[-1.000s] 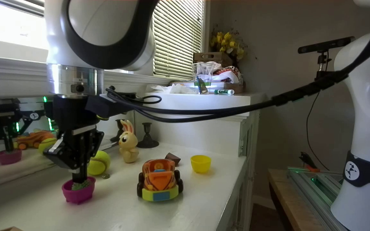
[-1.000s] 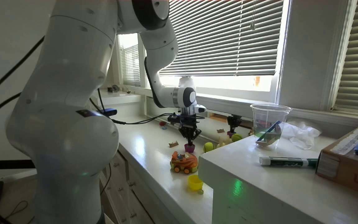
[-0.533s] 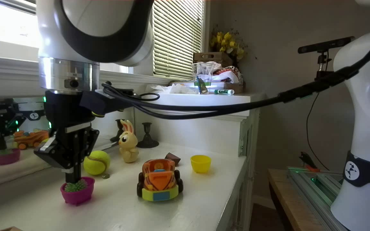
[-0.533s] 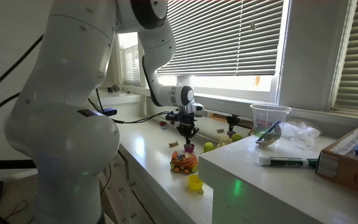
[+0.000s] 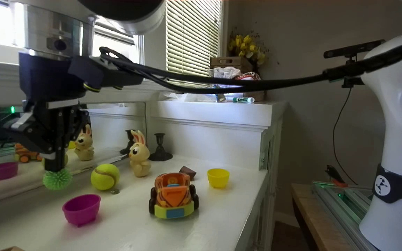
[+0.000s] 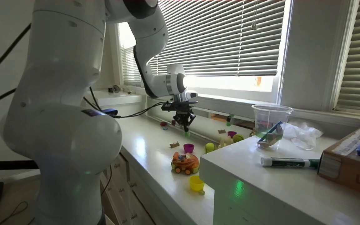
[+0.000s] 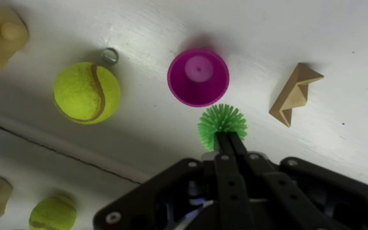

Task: Take the tiny ball out of the purple bowl

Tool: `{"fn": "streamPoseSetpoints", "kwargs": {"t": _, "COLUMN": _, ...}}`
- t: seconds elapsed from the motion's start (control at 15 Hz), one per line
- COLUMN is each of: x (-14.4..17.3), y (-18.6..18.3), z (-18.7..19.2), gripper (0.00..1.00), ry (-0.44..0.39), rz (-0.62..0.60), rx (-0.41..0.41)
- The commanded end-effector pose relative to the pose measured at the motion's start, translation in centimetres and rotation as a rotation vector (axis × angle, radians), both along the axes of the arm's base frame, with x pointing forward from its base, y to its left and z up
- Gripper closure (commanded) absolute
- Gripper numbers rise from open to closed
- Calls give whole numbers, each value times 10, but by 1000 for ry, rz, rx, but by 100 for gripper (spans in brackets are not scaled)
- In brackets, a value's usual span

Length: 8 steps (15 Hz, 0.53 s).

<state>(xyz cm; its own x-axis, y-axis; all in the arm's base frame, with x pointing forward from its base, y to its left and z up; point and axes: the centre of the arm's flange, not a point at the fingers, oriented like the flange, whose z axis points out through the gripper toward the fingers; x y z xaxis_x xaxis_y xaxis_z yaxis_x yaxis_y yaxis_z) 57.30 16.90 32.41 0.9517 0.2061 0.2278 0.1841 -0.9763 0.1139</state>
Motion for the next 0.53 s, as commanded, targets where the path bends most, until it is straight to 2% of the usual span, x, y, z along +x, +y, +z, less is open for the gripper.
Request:
{"fn": "streamPoseSetpoints", "kwargs": {"t": 0.0, "x": 11, "y": 14, "z": 12, "gripper": 99, "ry": -71, "rz": 54, "rx": -8}}
{"fn": "streamPoseSetpoints", "kwargs": {"t": 0.47, "x": 36, "y": 19, "z": -16, "gripper": 99, "ry": -138, "rz": 148, "rx": 17}}
